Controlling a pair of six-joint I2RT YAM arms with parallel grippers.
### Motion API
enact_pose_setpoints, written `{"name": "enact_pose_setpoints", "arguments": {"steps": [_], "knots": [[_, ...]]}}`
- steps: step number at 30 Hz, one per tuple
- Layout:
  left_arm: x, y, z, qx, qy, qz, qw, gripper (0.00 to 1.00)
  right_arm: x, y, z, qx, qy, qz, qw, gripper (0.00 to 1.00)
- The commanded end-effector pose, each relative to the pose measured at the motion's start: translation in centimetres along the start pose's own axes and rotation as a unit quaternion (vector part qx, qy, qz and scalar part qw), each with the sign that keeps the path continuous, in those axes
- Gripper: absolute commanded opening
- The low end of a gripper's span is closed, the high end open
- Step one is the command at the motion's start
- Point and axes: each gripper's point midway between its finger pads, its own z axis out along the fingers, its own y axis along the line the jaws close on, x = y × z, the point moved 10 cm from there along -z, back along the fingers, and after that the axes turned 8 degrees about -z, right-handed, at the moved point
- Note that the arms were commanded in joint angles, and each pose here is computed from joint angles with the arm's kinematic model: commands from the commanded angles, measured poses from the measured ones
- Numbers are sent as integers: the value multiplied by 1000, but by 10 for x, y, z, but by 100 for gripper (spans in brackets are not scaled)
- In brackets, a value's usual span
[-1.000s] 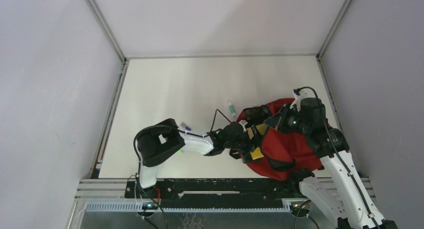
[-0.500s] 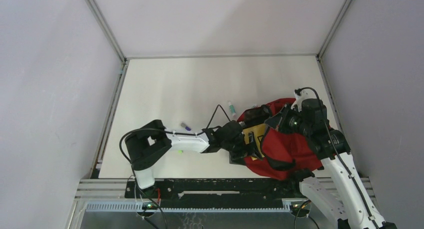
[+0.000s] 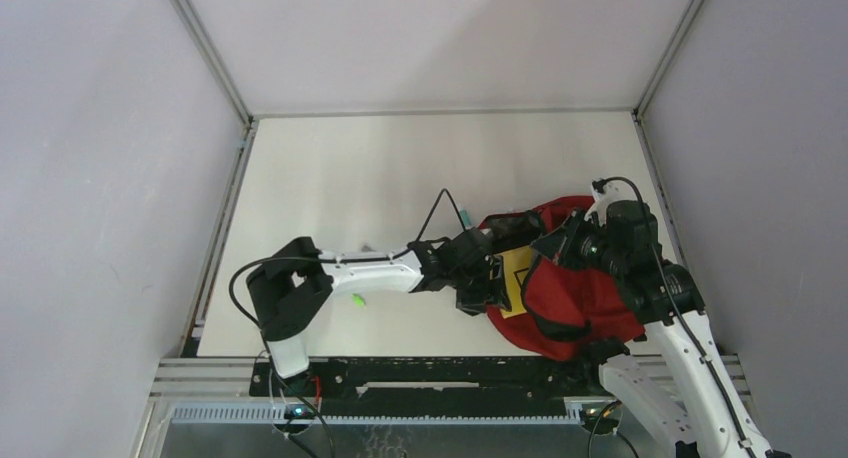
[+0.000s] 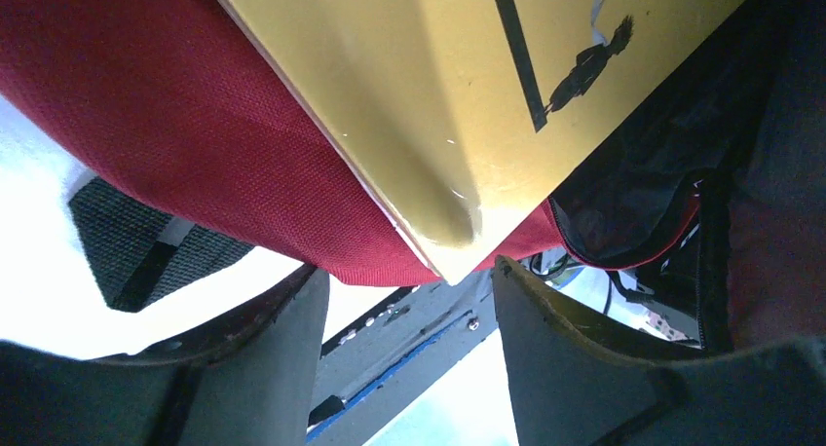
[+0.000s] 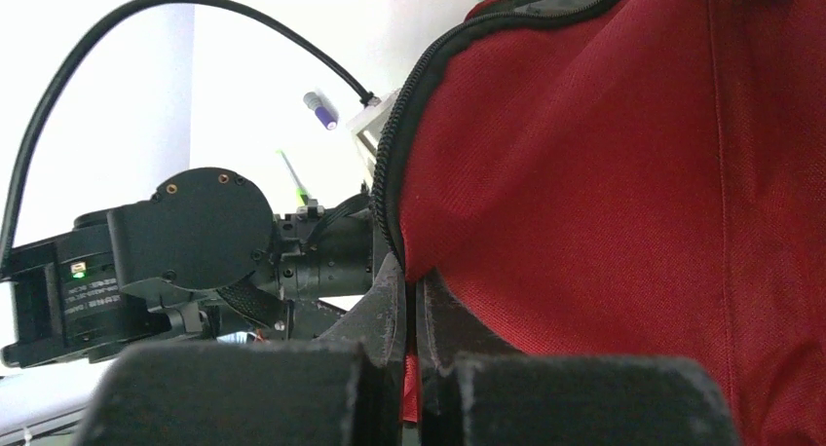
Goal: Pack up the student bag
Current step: Place the book in the student bag.
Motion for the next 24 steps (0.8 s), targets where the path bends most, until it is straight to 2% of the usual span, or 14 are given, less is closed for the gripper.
{"name": "enact_pose_setpoints", "arguments": {"steps": [1,9,14,18,24], "knots": [[-14,-28,-29,29,-37,53,997,66,-9,7,-9,-22,-35,-17,999,0],[-5,-22,-43,17,-21,76,997,67,-10,7,-7,-21,-34,-18,999,0],[-5,-25,-54,18,-48,99,994,68,-10,7,-7,-19,-34,-17,999,0],[-18,-28,-43,12,-75,100,992,68,-10,7,-8,-19,-36,-17,999,0],[-32,-32,-20,9,-73,102,992,64,-12,7,-5,-21,-35,-18,999,0]]}}
